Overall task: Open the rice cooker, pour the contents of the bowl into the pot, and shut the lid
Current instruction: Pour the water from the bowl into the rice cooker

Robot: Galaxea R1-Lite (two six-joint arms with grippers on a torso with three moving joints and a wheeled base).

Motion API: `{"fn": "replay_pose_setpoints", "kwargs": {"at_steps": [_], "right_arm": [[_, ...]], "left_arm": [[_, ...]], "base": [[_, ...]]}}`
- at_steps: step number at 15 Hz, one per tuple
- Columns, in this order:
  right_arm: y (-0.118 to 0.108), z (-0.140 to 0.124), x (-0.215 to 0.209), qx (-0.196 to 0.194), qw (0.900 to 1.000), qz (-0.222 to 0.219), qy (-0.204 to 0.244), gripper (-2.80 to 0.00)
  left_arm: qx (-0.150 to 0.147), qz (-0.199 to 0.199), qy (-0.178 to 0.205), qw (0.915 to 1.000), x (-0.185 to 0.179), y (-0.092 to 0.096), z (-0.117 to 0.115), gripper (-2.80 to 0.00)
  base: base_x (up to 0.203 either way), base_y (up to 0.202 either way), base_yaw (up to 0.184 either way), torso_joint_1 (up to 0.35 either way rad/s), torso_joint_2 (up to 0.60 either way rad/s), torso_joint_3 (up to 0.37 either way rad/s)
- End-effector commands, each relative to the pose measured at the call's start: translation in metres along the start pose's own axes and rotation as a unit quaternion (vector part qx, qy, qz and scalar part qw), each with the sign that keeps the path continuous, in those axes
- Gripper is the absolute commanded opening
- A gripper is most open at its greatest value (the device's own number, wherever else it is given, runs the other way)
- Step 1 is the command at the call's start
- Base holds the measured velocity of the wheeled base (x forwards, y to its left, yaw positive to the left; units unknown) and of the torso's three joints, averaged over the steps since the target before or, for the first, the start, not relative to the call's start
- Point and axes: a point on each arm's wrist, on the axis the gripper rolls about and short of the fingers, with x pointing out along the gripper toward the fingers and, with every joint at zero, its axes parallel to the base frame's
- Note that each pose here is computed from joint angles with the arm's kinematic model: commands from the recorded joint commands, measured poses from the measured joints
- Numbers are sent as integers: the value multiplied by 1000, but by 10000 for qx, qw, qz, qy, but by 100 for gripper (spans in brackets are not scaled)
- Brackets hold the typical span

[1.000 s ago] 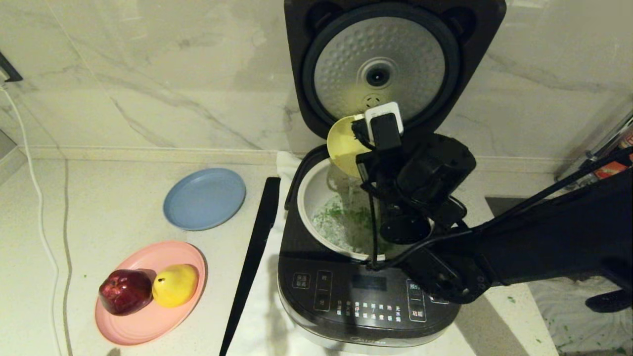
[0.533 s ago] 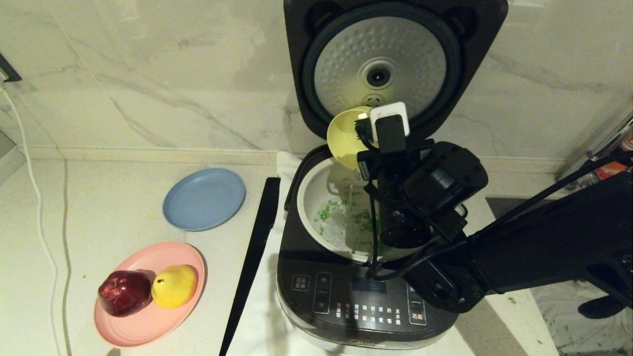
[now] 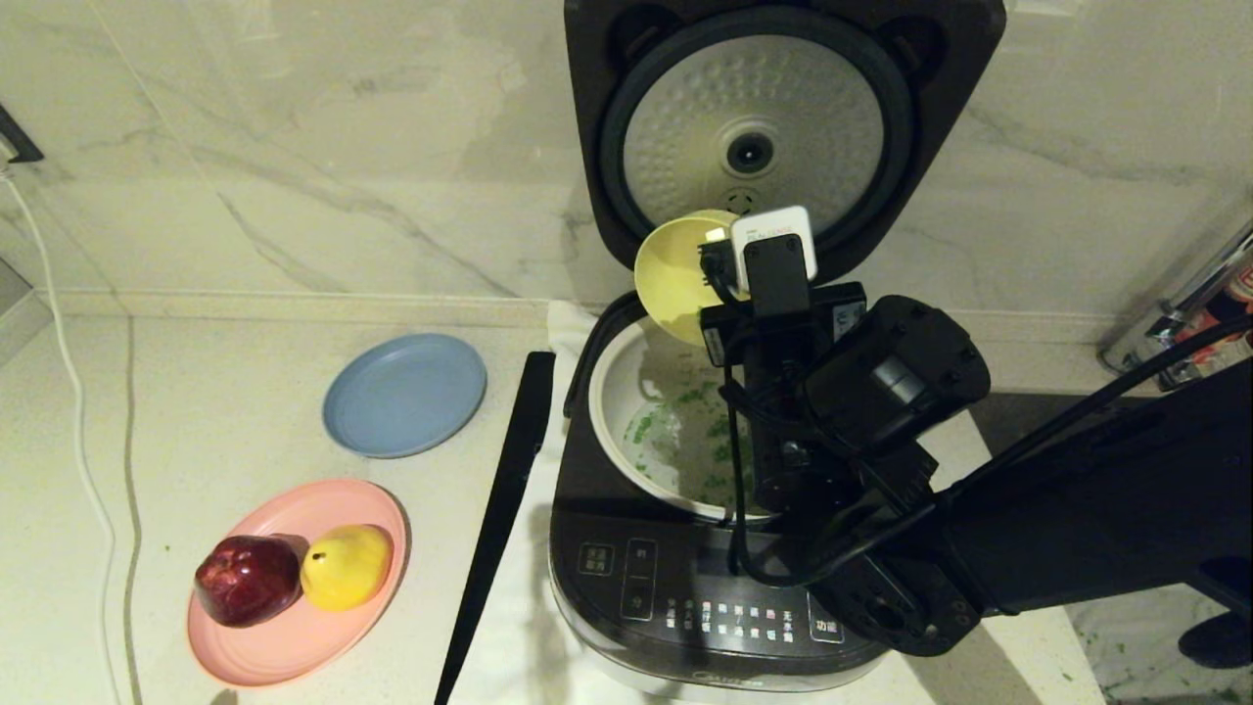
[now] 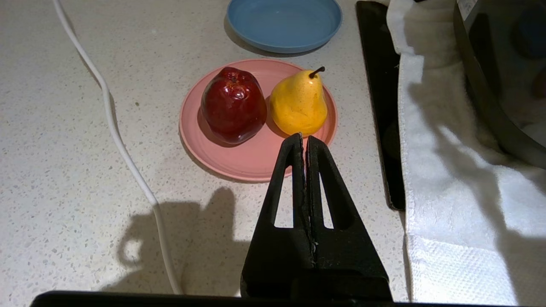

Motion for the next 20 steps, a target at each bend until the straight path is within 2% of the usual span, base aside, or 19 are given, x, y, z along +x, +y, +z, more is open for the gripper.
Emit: {"fn": "replay_pose_setpoints", "kwargs": {"at_steps": [1, 6, 14, 17, 20], "right_arm": [[-3, 2, -1, -22, 10000, -31, -10, -280], [0, -10, -12, -204, 9997, 110, 114, -280], [-1, -10, -17, -276, 9993, 162, 178, -280], [-7, 6, -18, -238, 9994, 101, 229, -280], [-23, 34, -18, -217, 9989, -2, 425, -280]], "left_arm": [[-2, 3, 10, 10000, 0, 0, -1, -280], [-2, 3, 10, 10000, 0, 0, -1, -280], [-2, 3, 11, 10000, 0, 0, -1, -280], [-2, 3, 13, 10000, 0, 0, -1, -280], [-2, 3, 10, 10000, 0, 0, -1, -280]], "base": [[0, 0, 0, 0, 0, 0], [0, 0, 0, 0, 0, 0], [0, 0, 0, 0, 0, 0], [0, 0, 0, 0, 0, 0], [0, 0, 0, 0, 0, 0]]}}
